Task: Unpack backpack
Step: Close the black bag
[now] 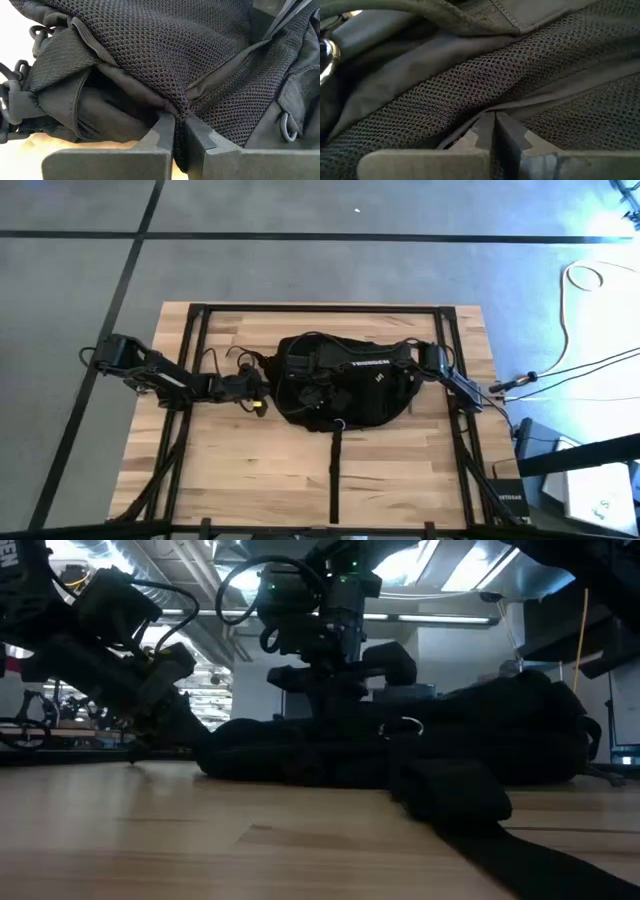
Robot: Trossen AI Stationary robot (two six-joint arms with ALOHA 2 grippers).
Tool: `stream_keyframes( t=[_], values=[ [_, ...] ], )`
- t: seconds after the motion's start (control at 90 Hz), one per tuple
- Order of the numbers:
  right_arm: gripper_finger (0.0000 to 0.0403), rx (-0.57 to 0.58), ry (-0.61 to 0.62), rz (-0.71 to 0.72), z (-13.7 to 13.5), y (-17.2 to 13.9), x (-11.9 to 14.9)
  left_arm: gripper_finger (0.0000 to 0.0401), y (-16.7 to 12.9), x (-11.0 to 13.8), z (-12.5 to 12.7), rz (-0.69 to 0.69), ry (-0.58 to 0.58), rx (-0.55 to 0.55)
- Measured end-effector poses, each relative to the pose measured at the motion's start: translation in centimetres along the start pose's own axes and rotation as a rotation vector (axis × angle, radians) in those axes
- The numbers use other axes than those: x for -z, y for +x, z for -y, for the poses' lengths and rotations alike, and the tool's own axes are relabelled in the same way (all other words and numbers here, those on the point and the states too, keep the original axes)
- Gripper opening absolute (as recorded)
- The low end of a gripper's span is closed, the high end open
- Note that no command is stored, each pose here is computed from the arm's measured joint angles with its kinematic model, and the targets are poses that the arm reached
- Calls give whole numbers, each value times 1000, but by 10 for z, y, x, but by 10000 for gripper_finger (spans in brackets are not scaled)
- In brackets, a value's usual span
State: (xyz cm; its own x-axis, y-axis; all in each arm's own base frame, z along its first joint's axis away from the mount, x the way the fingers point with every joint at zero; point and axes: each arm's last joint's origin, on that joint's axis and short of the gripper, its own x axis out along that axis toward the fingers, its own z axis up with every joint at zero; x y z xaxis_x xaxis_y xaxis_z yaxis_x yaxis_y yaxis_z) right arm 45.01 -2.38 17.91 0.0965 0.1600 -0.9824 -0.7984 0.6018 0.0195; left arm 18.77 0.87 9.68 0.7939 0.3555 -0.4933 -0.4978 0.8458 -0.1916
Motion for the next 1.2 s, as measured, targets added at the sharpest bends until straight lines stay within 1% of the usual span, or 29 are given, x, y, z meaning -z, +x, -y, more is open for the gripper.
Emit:
stream_keyframes(
  t=[0.078,0.144,0.211,0.3,0.478,0.611,0.7,0.822,0.9,0.967,1.056,1.133,1.2],
  values=[
    [0,-13,9,-9,-2,0,-1,0,0,0,0,0,0,-1],
    [0,-80,21,-43,-10,0,2,0,0,1,-1,-5,3,-9],
    [0,-93,35,-52,-12,0,1,0,0,1,-1,-3,3,-13],
    [0,-148,52,-82,-18,1,2,0,0,1,-1,-2,5,-16],
    [0,-165,87,-131,-24,1,1,0,0,1,-1,0,6,-20],
    [0,-144,132,-162,-25,-1,0,0,0,1,-1,1,6,-19],
    [0,-126,152,-159,-28,-11,0,0,0,1,-2,-1,6,-20],
    [0,-40,181,-159,-31,-35,0,0,0,2,-2,-6,8,-26],
    [0,44,188,-147,-32,-51,0,0,0,2,-2,-5,9,-25],
    [1,84,158,-165,-32,-56,0,0,0,2,-2,-4,8,-24],
    [11,76,61,-193,-34,-48,-2,0,0,2,-2,-5,8,-22],
    [31,81,-59,-234,-36,-36,-7,0,0,2,-2,-6,6,-20],
    [57,110,-128,-275,-38,-28,-10,0,0,2,-2,-6,6,-19]
  ],
)
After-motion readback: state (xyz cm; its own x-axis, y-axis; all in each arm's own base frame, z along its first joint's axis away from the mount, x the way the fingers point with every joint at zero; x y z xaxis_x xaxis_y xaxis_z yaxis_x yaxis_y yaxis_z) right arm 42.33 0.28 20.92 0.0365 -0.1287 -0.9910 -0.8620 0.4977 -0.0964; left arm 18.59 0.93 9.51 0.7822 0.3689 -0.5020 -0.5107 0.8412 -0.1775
